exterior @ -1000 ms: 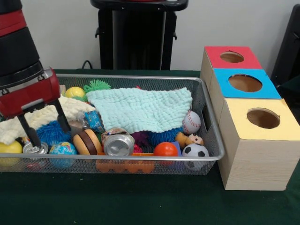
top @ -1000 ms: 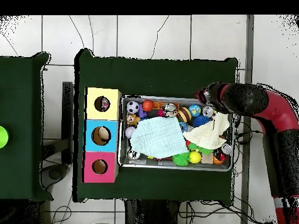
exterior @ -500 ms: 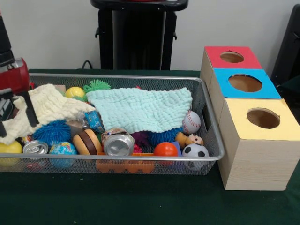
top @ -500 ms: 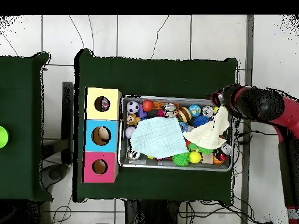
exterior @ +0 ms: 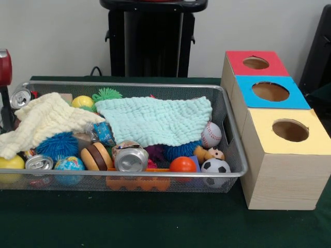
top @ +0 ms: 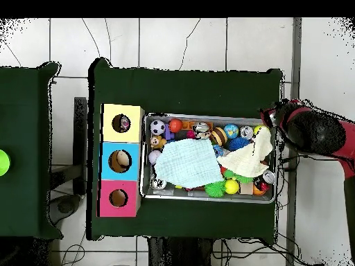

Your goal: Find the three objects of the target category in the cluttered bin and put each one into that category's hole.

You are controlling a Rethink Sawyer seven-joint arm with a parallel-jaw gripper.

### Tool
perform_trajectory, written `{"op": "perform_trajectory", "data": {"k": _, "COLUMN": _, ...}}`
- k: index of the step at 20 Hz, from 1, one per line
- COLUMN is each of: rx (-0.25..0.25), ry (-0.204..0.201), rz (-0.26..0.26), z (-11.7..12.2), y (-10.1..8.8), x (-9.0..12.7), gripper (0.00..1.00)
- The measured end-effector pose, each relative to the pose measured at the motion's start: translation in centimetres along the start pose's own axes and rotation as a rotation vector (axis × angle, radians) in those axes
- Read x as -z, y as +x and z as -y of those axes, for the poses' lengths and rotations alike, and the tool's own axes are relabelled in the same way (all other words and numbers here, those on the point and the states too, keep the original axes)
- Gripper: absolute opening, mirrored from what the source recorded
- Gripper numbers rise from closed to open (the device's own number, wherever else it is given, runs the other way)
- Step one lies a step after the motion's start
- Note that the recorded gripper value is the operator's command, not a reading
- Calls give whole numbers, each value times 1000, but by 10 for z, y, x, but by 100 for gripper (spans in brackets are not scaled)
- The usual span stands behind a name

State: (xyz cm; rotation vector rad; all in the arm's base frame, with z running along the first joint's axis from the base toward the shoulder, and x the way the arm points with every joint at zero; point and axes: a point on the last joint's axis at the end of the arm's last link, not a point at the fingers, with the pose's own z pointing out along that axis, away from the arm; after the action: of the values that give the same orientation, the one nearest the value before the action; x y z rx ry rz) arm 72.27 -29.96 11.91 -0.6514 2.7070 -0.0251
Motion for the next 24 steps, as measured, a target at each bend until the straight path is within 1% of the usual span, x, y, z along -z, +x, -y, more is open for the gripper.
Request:
{"op": "perform_trajectory", "data": {"k": 2, "rx": 6, "ry": 9, "rz": 4, "z": -2, "y": 1, "x": 2, "gripper": 100}}
{"op": "perform_trajectory", "data": {"k": 4, "rx": 9, "ry": 8, "rz": 1, "z": -4, "y": 2, "x": 2, "gripper": 100}}
{"op": "perform_trajectory", "data": {"k": 17, "rx": 23, "ry": -42, "rz": -27, "z": -30, "y": 15, "x": -10, "gripper": 100}}
{"op": "perform_trajectory", "data": {"k": 24, "rx": 18, "ry": -84, "rz": -40, "z": -49, "y": 29, "x": -29, "gripper": 100}}
